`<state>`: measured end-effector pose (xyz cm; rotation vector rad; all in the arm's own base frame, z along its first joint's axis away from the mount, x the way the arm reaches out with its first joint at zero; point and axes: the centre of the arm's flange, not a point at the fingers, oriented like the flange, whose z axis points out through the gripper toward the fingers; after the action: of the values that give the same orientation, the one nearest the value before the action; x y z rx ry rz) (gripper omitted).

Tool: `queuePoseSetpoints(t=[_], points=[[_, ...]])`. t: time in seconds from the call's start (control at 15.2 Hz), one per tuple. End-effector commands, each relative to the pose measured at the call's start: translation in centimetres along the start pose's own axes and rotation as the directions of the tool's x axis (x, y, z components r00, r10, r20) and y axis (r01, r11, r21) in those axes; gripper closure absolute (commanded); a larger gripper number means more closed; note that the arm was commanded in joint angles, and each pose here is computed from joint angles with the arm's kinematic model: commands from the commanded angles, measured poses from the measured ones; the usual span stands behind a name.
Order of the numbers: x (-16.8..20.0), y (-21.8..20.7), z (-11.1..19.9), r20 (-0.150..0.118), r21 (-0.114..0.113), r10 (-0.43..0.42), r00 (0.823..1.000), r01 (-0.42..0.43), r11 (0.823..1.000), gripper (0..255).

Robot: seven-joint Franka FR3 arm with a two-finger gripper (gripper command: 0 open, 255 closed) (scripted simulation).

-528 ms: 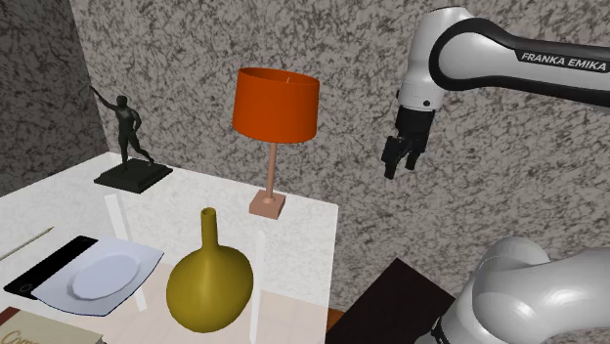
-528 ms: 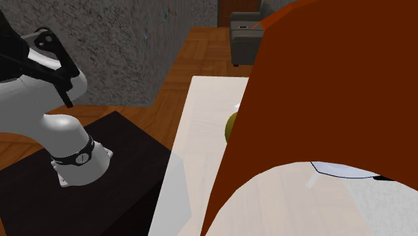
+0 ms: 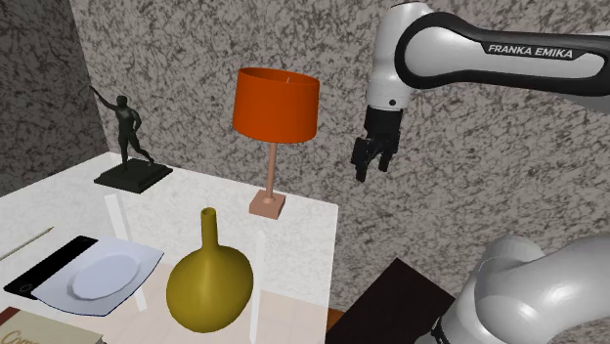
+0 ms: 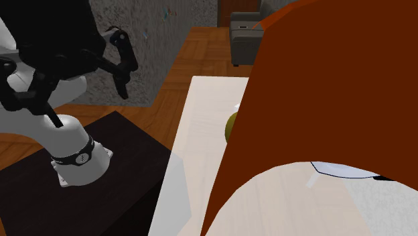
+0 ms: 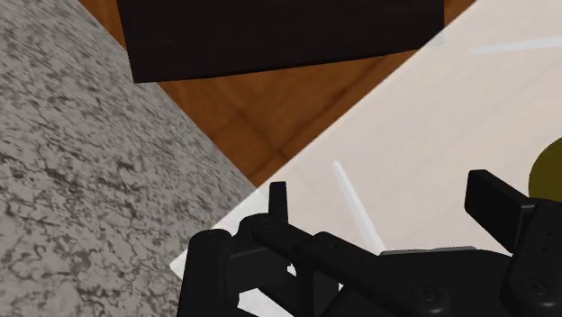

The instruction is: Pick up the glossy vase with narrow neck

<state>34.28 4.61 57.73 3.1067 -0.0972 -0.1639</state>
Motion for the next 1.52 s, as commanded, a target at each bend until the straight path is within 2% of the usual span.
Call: queuePoseSetpoints(t=[0.0,0.73,1.45], points=[[1.1,-2.5,0.0,0.008,0.0,-0.016,1.0,0.016,1.0,0],[6.8,-16.2,0.3,0.048,0.0,-0.104,0.993,0.104,0.995,0],[11.3,-30.3,0.8,0.088,0.004,-0.19,0.978,0.191,0.982,0]])
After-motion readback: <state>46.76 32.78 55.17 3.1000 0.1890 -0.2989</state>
